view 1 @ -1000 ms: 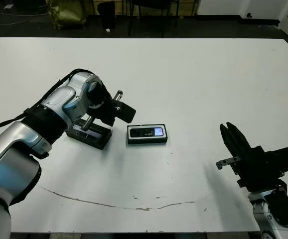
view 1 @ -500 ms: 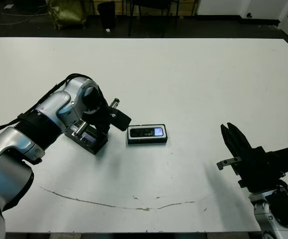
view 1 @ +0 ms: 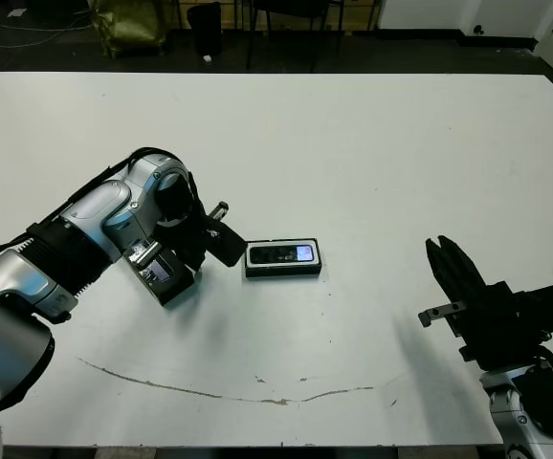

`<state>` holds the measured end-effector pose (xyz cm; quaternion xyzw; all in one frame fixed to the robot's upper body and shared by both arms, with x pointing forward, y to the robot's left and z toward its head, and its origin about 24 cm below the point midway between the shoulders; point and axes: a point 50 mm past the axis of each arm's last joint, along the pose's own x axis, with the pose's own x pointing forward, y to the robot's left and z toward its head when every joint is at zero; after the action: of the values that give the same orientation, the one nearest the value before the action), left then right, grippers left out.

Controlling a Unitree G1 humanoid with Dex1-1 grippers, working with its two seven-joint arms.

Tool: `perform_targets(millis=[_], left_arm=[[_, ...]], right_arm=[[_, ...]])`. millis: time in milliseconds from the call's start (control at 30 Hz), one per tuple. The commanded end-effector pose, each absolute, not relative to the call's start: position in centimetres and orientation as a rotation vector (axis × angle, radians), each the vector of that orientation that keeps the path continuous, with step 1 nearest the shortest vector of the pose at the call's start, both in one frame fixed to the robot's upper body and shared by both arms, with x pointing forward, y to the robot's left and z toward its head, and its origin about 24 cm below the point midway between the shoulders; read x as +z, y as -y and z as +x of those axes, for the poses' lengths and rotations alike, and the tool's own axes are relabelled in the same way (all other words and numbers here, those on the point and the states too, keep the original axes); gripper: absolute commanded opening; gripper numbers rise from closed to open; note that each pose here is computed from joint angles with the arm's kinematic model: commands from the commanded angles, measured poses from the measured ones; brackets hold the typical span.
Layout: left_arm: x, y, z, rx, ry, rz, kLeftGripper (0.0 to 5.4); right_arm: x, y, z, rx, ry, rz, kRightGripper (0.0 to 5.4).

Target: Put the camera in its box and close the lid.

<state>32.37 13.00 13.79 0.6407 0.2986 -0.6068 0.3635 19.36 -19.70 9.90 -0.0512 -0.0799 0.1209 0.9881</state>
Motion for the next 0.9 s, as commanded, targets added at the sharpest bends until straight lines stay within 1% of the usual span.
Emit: perform_targets(millis=[33,433,667,767,900], left_arm=[[12.8,-14.0,31.6,-1.598,-0.849,1.644,0.00],[12.9,-15.3,29.9,-1.612,-0.849,1.651,0.00],[12.9,-16.1,29.5,-1.594,-0.891,1.681,0.00],[13.0,-16.3,29.4,-1.595,-0.897,1.664,0.00],[12.9,-17.0,29.4,-1.583,-0.941,1.633,0.00]], right_arm=[[9.7,20.1,19.2,0.216,0.136,-0.105,0.01],[9.9,20.4,19.3,0.215,0.139,-0.089,0.01],[9.8,20.6,19.5,0.220,0.146,-0.088,0.01],[9.7,20.7,19.5,0.215,0.130,-0.090,0.01],[9.8,20.8,19.4,0.213,0.140,-0.098,0.01]])
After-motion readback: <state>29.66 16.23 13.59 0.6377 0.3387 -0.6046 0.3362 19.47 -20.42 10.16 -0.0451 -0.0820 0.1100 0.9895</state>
